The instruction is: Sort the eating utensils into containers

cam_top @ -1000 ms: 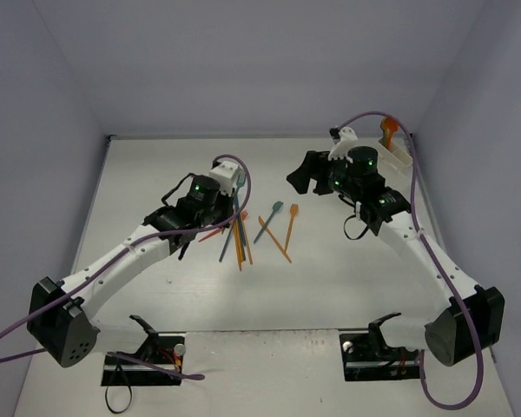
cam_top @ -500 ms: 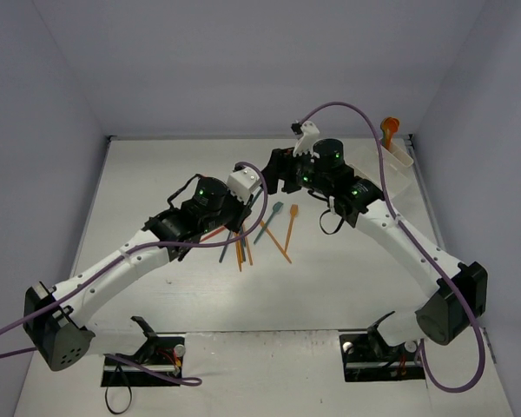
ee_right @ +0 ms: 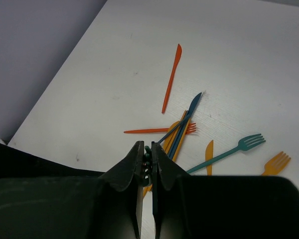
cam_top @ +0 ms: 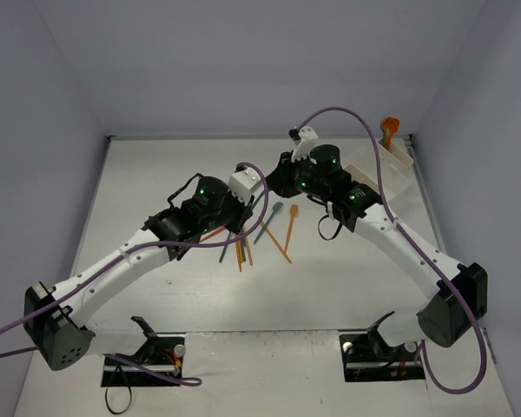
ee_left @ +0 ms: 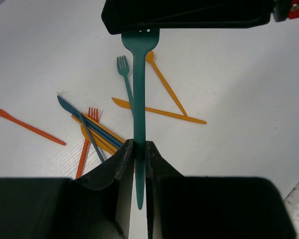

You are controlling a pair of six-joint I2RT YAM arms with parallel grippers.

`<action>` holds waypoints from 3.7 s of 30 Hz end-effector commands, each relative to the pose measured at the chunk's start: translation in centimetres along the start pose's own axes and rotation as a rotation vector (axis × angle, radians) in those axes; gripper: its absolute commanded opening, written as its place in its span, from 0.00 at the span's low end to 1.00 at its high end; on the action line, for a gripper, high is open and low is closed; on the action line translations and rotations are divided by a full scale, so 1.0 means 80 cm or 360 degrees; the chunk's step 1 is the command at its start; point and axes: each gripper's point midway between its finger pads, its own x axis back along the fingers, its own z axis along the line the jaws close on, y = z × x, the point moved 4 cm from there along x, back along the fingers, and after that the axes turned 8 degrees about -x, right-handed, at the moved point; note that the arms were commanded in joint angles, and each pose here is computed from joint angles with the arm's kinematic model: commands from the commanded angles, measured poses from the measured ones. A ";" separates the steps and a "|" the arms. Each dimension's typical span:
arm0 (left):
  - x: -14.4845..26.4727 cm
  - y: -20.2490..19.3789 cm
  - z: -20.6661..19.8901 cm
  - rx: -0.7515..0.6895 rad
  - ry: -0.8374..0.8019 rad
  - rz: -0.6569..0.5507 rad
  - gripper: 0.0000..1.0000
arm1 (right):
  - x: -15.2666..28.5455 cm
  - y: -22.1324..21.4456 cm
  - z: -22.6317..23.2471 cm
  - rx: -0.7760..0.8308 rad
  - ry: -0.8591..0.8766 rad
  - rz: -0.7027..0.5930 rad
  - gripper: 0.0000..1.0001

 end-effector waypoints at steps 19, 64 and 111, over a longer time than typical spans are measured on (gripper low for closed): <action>0.004 -0.021 0.041 0.0351 0.0359 0.0054 0.73 | 0.163 0.162 -0.186 -0.0022 -0.1074 -0.0793 0.00; -0.001 -0.095 0.044 0.0591 0.0376 0.0254 0.73 | 0.215 0.190 -0.527 -0.0659 -0.1760 -0.1135 0.00; -0.178 -0.113 0.010 0.0507 0.0155 0.0743 0.73 | 0.264 0.098 -0.236 -0.0394 -0.1187 -0.1016 0.85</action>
